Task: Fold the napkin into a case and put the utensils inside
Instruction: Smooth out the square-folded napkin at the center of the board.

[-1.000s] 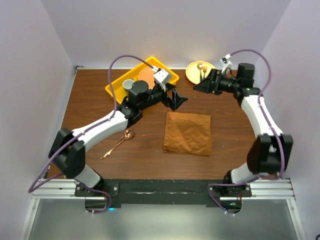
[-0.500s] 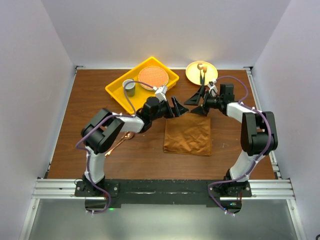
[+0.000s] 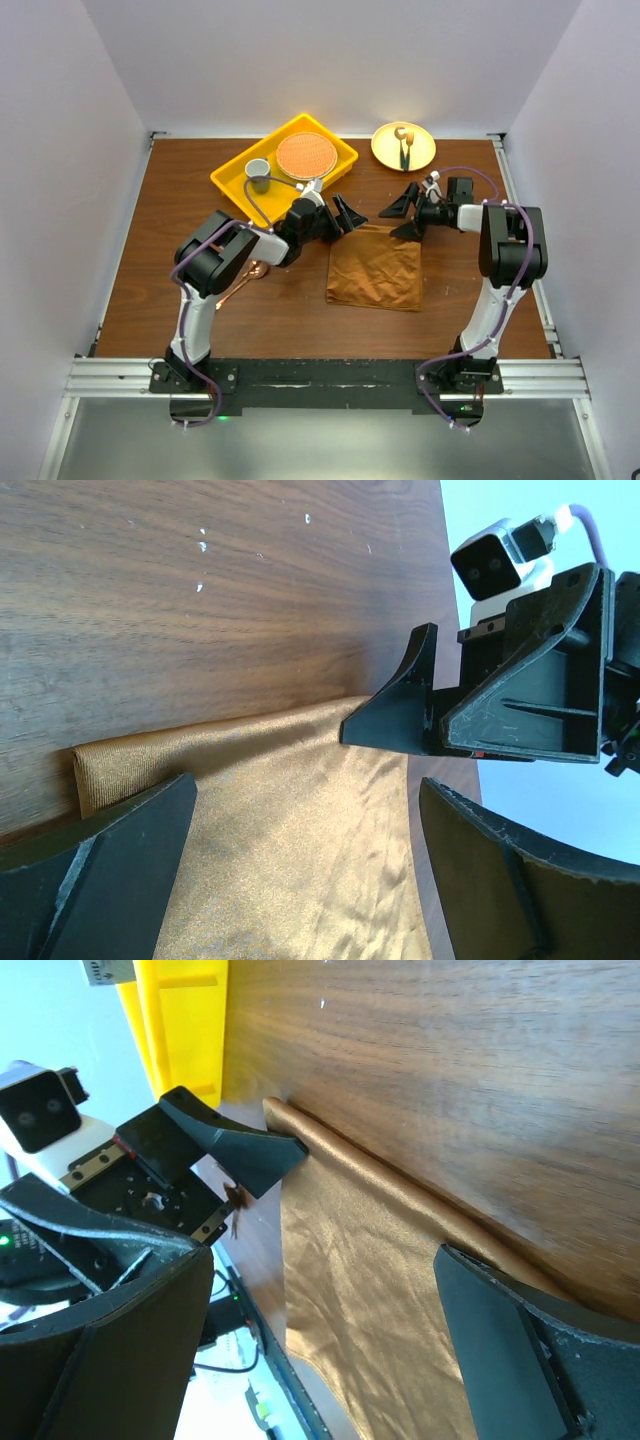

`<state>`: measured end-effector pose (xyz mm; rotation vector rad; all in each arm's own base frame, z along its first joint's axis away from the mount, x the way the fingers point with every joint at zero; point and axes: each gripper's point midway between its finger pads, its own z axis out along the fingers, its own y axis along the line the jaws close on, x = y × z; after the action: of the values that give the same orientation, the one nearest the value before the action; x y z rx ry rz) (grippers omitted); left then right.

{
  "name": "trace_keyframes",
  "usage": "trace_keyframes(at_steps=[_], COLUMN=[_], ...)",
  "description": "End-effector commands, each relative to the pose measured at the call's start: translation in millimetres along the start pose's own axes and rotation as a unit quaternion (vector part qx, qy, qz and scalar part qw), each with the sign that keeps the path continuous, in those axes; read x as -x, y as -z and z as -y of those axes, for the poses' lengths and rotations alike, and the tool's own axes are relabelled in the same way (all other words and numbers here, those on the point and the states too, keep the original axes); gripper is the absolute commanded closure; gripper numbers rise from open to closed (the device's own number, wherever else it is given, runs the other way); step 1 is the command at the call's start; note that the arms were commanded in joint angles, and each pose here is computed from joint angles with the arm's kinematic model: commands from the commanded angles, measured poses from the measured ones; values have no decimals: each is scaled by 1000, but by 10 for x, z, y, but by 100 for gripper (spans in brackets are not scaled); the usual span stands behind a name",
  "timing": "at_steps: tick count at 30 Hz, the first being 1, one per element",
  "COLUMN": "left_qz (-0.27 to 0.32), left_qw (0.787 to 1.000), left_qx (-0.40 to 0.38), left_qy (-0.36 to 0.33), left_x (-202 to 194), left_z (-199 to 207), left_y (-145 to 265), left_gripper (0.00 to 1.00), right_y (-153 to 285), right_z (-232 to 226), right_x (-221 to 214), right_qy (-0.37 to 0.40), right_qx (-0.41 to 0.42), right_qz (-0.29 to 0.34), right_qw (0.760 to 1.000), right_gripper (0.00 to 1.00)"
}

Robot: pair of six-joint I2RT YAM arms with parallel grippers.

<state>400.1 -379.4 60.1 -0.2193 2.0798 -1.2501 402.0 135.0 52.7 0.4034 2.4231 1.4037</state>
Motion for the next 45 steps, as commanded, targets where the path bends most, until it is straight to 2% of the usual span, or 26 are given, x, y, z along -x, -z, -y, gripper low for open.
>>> trace_keyframes(at_steps=[1, 3, 6, 7, 9, 10, 11, 12, 13, 14, 15, 16, 17, 18, 19, 20, 21, 23, 24, 25, 26, 28, 29, 33, 39, 45], left_qz=[14, 13, 1, 2, -21, -22, -68, -75, -83, -128, -131, -152, -170, -174, -188, -216, -230, -253, -265, -266, -275, -286, -299, -317, -360, -366], left_qw=[1000, 1000, 993, 984, 973, 957, 953, 944, 922, 908, 890, 858, 843, 826, 798, 784, 760, 740, 730, 723, 721, 718, 715, 719, 707, 699], left_qx=[26, -1, -65, -81, -92, -97, -63, -54, -46, -28, -35, -29, -15, -21, -26, -28, -44, -56, -62, -58, -59, -61, -62, -51, -8, 1], left_qy=[5, -17, -102, -156, -212, -273, -289, -318, -376, -398, -436, -490, -510, -535, -572, -581, -606, -620, -627, -635, -634, -631, -629, -617, -608, -615], left_x=[88, 142, 230, 282, 273, 332, 225, 268, 325, 196, 215, 145, 100, 51, -3, -106, -207, -310, -424, -431, -494, -602, -675, -768, -868, -861], left_z=[-139, 45, 527, 661, 874, 944, 778, 824, 801, 644, 720, 575, 471, 516, 463, 407, 436, 477, 483, 493, 458, 474, 432, 314, -64, -182], left_y=[-9, 12, 87, 110, 258, 295, 371, 465, 524, 655, 784, 892, 1001, 1090, 1140, 1215, 1232, 1264, 1245, 1232, 1205, 1181, 1161, 1118, 1129, 1172], left_gripper=[0, 0, 0, 0, 0, 0, 0, 0, 0, 0, 0, 0, 0, 5, 9, 13, 22, 38, 55, 62, 73, 79, 82, 84, 86, 86], right_y=[15, 50, 167, 202, 350, 415, 494, 539, 604, 675, 703, 743, 775, 801, 782, 780, 770, 697, 672, 619, 589, 508, 479, 426, 458, 543], right_z=[178, 89, -181, -259, -545, -567, -709, -736, -683, -765, -625, -574, -543, -453, -365, -352, -310, -211, -169, -92, -69, 17, 43, 154, 353, 539], right_x=[0, -18, -21, -40, 32, -30, 149, 188, 102, 252, 321, 303, 405, 475, 486, 527, 551, 545, 529, 496, 490, 457, 444, 339, 130, -4], right_qy=[1, -2, 21, 29, 85, 80, 156, 179, 174, 256, 277, 287, 327, 338, 341, 357, 357, 357, 355, 351, 352, 353, 353, 349, 354, 372], right_qx=[-20, -11, 13, 17, 28, 14, 4, -9, -33, -45, -85, -102, -121, -149, -160, -165, -172, -175, -176, -178, -178, -179, -179, -174, -177, -199], right_qz=[0, 4, 16, 13, 19, 2, 16, 13, -13, -8, -11, -24, -22, -20, -30, -33, -35, -57, -66, -80, -86, -100, -104, -128, -164, -183], right_qw=[1000, 1000, 1000, 999, 996, 997, 988, 984, 984, 965, 957, 952, 937, 929, 926, 919, 917, 916, 916, 916, 915, 913, 913, 912, 903, 888], right_gripper=[2, 2, 2, 2, 2, 2, 2, 2, 2, 2, 2, 2, 2, 2, 5, 6, 8, 18, 24, 38, 44, 54, 56, 59, 62, 62])
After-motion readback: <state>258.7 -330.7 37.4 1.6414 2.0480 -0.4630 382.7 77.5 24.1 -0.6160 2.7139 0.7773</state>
